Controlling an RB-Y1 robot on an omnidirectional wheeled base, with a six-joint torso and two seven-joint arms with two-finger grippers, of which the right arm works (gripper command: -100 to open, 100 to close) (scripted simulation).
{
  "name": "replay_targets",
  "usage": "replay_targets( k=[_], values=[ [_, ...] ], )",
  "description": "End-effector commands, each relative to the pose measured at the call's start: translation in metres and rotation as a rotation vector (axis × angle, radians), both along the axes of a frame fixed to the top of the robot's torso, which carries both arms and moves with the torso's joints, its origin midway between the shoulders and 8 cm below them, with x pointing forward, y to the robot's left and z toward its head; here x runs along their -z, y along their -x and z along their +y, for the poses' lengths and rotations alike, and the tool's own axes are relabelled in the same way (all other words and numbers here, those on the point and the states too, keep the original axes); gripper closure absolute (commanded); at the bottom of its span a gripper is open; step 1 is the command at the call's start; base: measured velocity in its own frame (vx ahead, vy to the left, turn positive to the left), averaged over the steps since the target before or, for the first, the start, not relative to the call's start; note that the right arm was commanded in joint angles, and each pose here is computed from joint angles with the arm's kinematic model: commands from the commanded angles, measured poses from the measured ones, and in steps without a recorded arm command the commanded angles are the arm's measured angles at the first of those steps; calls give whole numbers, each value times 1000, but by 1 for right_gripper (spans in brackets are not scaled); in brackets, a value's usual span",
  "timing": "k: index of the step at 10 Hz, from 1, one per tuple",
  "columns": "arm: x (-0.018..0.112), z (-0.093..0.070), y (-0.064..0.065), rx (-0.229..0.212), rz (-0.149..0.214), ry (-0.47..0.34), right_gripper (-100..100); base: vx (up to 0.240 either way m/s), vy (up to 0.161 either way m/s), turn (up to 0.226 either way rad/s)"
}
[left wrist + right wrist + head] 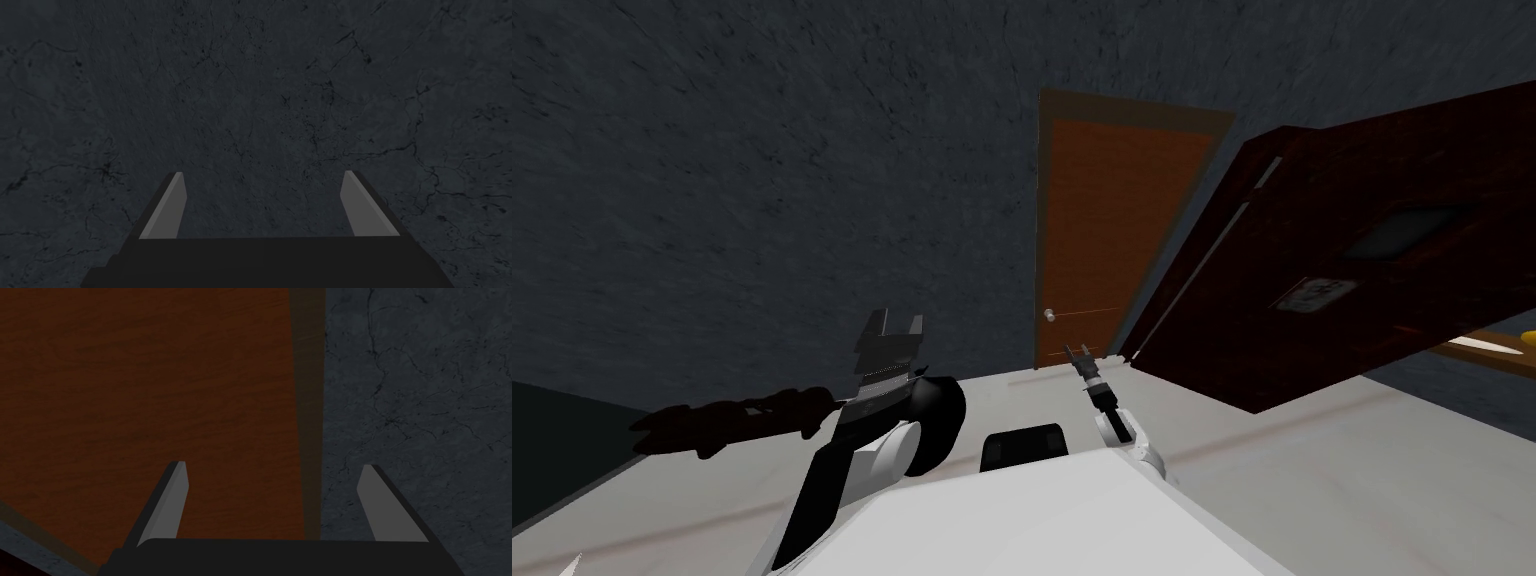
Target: Pull the door open
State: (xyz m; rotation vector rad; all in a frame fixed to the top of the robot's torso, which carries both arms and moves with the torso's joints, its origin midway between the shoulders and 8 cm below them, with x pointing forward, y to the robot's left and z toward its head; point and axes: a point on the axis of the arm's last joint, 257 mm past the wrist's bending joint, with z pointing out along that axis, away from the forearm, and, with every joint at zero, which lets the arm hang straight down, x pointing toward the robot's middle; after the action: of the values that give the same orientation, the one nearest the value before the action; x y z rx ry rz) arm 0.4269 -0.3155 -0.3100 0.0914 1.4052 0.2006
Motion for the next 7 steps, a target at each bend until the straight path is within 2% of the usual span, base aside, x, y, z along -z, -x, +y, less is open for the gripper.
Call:
replay_targets(
  k=[1, 7],
  values=[
    [11, -1, 3, 5, 18, 26, -100, 100, 8, -11],
    [48, -1, 9, 19, 89, 117, -100, 119, 14, -14]
  ],
)
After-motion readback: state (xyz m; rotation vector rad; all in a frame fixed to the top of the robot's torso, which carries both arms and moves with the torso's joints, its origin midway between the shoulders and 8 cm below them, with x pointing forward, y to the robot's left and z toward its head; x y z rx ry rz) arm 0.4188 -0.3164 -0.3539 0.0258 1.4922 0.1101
